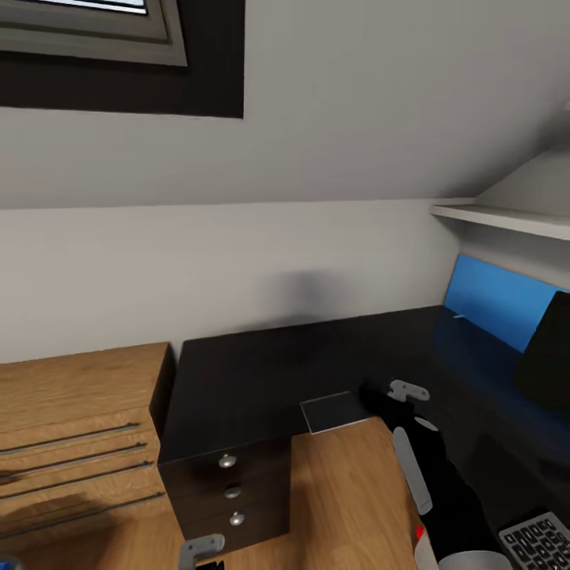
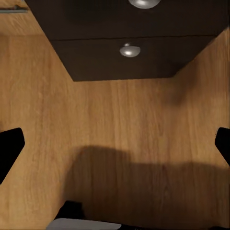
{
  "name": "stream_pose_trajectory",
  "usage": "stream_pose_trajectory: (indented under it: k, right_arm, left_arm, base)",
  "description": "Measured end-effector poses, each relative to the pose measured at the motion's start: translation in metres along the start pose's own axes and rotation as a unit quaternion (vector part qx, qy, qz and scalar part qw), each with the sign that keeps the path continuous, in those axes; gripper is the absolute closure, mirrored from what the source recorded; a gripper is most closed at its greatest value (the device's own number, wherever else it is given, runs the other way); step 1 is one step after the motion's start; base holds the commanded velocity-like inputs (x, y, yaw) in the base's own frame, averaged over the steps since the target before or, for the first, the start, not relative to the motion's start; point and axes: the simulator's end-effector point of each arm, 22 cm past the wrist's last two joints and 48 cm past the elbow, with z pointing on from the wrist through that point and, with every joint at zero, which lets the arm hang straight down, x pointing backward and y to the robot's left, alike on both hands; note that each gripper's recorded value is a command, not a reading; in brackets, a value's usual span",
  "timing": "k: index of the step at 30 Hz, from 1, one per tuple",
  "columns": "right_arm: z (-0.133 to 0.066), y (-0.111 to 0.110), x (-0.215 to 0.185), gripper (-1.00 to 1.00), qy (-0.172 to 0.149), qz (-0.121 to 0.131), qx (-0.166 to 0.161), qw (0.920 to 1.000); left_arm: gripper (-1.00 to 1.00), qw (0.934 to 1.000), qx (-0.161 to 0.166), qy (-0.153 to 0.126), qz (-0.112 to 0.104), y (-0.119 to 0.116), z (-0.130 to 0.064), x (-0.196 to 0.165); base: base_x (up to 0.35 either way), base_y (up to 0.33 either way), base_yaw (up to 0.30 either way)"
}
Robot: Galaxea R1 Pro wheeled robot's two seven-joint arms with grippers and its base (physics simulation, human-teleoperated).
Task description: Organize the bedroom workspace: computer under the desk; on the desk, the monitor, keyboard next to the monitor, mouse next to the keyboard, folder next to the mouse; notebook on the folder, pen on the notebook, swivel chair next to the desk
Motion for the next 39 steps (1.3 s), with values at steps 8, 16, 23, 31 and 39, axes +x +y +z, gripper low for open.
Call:
stream_pose_trajectory:
  k: [8, 16, 23, 31, 39]
  right_arm:
    - [0.002, -0.002, 0.002, 1.0, -0.007, 0.001, 0.003, 1.0]
    - [0.001, -0.002, -0.001, 1.0, -0.009, 0.001, 0.002, 1.0]
    - [0.0, -0.002, -0.002, 1.0, -0.011, 0.0, 0.002, 0.9999]
    - [0.004, -0.006, 0.013, 1.0, 0.002, -0.027, 0.014, 0.9995]
    - [0.008, 0.02, 0.03, 1.0, -0.005, -0.095, 0.0, 0.9954]
  left_arm:
    - [-1.0, 1.0, 0.0, -0.006, -0.003, 0.0, -0.001, -0.004]
    - [-1.0, 1.0, 0.001, -0.009, -0.003, 0.0, -0.001, -0.005]
    - [-1.0, 0.9999, 0.001, -0.011, -0.003, 0.0, -0.002, -0.007]
    - [-1.0, 0.9999, -0.001, -0.014, -0.003, 0.002, -0.002, -0.01]
    - [-1.0, 0.9994, -0.001, -0.031, -0.012, 0.003, -0.003, -0.018]
  base:
    - [0.0, 0.0, -0.277]
    - [0.0, 0.0, -0.277]
    - [0.0, 0.0, -0.277]
    - [0.0, 0.0, -0.277]
    - [0.0, 0.0, -0.157]
